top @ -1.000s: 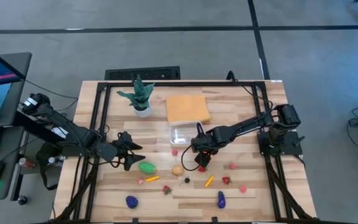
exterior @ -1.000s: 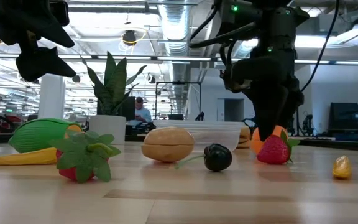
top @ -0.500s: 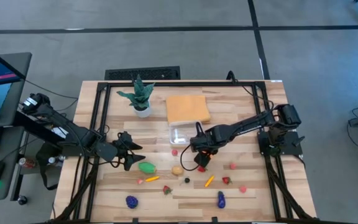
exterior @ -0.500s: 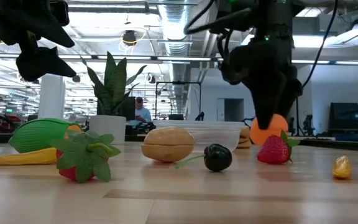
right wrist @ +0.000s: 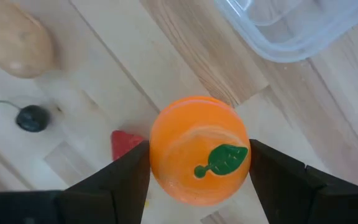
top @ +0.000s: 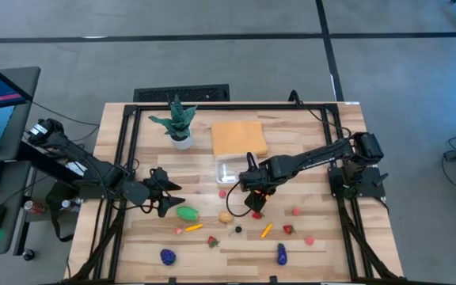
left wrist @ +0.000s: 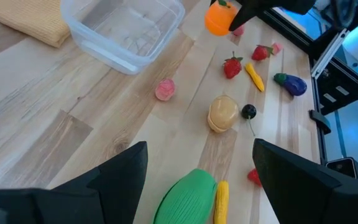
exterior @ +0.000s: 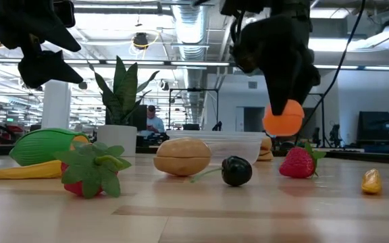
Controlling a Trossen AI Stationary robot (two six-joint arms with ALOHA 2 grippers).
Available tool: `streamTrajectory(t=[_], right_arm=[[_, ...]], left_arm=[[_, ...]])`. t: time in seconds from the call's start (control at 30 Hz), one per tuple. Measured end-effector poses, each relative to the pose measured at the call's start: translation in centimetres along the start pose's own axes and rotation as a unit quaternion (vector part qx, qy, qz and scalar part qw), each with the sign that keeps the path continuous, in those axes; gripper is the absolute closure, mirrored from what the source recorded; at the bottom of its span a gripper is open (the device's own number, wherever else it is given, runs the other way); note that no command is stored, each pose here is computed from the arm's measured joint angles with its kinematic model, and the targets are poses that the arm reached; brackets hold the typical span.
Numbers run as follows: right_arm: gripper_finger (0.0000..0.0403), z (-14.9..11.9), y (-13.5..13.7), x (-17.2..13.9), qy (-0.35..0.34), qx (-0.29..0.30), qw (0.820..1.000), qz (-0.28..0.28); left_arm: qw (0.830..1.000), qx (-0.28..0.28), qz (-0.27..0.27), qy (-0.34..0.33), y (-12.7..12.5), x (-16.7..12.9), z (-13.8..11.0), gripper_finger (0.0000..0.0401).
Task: Pick and placing Produce into tupperware
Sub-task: Put the orange into the transparent bin
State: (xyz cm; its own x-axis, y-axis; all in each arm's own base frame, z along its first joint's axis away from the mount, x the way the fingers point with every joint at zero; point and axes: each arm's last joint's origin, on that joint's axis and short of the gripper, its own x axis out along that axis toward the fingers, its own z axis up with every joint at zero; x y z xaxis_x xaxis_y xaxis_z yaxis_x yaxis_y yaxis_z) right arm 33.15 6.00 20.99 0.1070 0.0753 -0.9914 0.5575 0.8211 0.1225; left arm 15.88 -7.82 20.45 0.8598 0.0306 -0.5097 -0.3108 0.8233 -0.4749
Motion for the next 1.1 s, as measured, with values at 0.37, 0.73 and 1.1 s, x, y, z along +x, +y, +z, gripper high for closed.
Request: streamTrajectory(t=[0.37, 0.73, 1.1], right_arm=[[0.0162, 0.5, 0.6, -1.8, -0.008, -0.01, 1.0, 0.008], [0.0162, 0.7, 0.8, -2.6, -0.012, -0.013, 1.0, 0.01], [0.0162, 1.7, 0.0, -2.7, -0.022, 0.003, 1.0, 0.015]], left_arm=[[1.0, 0.01, 0.0, -0.001, 0.0, 0.0, 0.0, 0.012], [1.0, 0.018, 0.002, -0.003, 0.0, 0.0, 0.0, 0.012], [1.0, 0.018, 0.007, -0.008, 0.0, 0.0, 0.0, 0.012]])
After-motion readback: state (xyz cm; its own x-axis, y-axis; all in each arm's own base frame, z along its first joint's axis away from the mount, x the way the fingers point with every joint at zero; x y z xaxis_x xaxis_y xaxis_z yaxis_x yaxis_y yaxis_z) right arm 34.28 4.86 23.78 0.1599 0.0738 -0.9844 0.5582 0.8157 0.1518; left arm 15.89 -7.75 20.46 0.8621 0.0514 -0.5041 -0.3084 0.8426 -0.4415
